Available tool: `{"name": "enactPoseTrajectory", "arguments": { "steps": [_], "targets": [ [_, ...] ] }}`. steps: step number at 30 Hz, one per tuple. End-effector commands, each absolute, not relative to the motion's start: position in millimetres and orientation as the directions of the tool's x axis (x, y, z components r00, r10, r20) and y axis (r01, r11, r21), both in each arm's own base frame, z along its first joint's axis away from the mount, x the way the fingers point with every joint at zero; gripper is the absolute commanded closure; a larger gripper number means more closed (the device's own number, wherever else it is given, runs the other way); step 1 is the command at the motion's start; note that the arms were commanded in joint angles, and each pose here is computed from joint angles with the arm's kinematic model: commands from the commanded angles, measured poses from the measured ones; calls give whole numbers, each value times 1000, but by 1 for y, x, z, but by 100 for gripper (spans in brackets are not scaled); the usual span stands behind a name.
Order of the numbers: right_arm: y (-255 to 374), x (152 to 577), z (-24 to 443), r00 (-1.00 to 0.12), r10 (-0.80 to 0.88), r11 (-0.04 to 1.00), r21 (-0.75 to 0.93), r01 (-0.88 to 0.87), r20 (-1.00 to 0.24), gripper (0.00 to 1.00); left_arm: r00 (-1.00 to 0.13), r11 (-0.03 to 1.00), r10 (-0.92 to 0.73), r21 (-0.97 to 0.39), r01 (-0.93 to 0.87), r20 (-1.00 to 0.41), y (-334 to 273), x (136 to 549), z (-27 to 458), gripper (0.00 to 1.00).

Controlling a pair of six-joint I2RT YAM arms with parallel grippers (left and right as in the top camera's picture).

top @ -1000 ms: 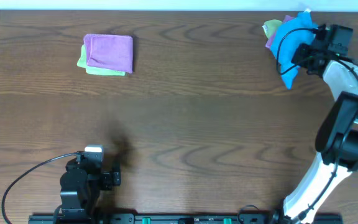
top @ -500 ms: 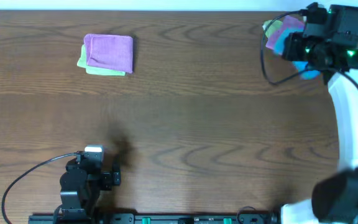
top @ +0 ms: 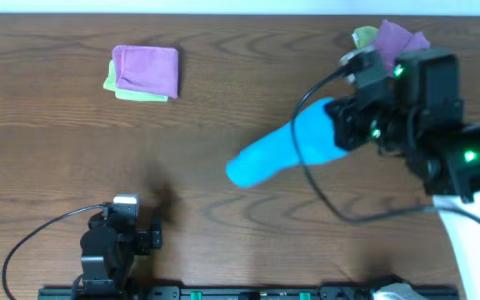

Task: Fold the cloth
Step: 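Lift the blue cloth with the right gripper and spread it mid-table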

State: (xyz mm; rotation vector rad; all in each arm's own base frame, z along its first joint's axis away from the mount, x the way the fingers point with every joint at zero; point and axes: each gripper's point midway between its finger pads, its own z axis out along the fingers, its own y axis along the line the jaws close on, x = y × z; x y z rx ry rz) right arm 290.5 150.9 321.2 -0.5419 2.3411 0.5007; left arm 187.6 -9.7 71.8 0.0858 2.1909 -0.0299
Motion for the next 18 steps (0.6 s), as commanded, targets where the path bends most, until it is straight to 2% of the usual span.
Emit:
{"name": "enactPoseTrajectory", "arguments": {
  "steps": [1,6,13,18],
  "targets": [
    [187,268,329,-645,-310,758,228,-611,-698,99,-586,997,56,20,68,-808,-8,187,68,5],
    [228,259,337,-564,-361,675,209,-708,-742,99,-586,997,56,20,68,-808,-8,187,68,5],
    [255,303,329,-512,-348,672,172,-721,-785,99,-586,997,56,20,68,-808,-8,187,68,5],
    [243,345,282,-599,-370,759,141,-636,-711,99,-586,997,56,20,68,-808,-8,187,68,5]
  ]
}}
